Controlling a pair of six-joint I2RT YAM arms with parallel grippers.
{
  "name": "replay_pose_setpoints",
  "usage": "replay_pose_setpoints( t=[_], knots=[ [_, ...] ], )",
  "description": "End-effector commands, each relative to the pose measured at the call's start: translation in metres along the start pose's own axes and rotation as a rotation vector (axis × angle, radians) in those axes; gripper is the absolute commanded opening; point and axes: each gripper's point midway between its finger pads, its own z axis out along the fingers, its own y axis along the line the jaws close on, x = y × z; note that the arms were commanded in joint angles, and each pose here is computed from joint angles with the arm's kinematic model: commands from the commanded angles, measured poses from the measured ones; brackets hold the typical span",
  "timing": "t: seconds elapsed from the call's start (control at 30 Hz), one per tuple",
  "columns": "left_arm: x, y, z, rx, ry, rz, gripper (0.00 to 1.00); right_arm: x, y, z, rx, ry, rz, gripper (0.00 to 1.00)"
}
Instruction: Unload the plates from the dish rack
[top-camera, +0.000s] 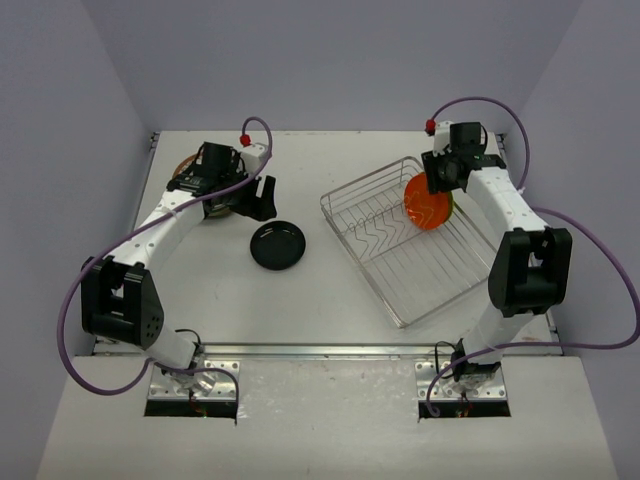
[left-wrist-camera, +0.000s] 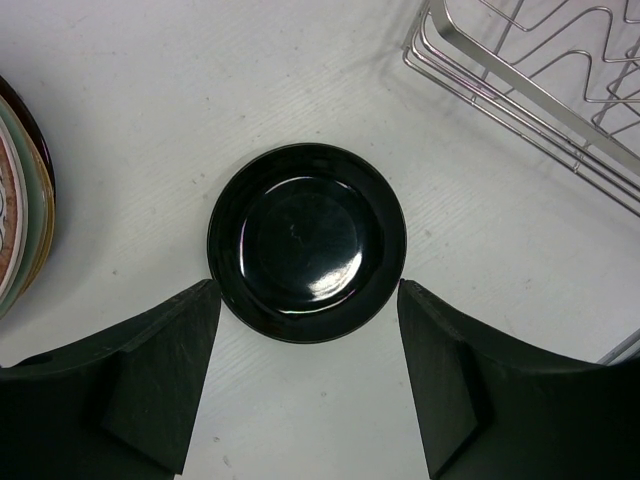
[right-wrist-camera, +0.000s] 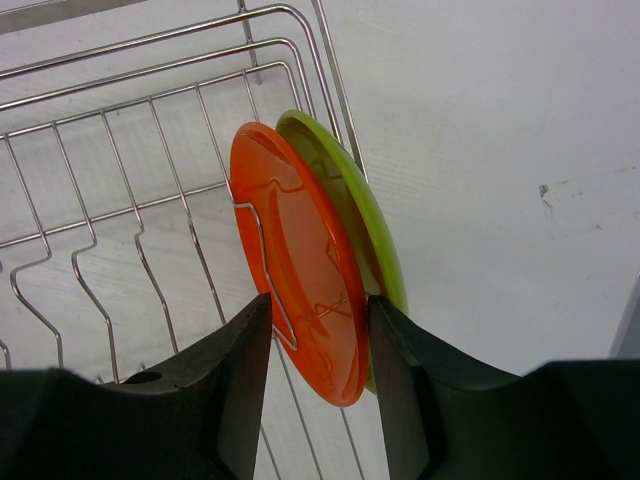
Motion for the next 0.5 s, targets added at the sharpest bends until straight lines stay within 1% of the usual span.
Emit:
replay_pose_setpoints(
  t=[0.0,0.07,0.23,0.3,0.43,0.47],
  knots=[
    [-0.024,-0.003,-0.006,-0.006,-0.06,0.029,0.69,-0.025,-0.017,-0.015,0.069,-0.084,-0.028,0.44],
    [-0.025,-0.003,-0.007,-0.007,-0.062,0.03,0.7,-0.022,-0.018,-0.011,0.072,-0.075,-0.037,0.43],
    [-0.028,-0.005,-0.01,-0.006,-0.072,0.038,0.7,-0.009,-0.014,0.001,0.048,-0.033,-0.052,0.29],
    [-0.029,-0.004,-0.012,-0.008,-0.076,0.041,0.7,-0.002,-0.011,0.005,0.04,-0.018,-0.056,0.27],
    [-0.03,-0.006,-0.013,-0.006,-0.079,0.044,0.7,0.006,-0.008,0.008,0.029,-0.001,-0.068,0.26],
    [-0.031,-0.006,-0.014,-0.004,-0.081,0.045,0.7,0.007,-0.008,0.009,0.03,0.002,-0.072,0.23]
  ],
)
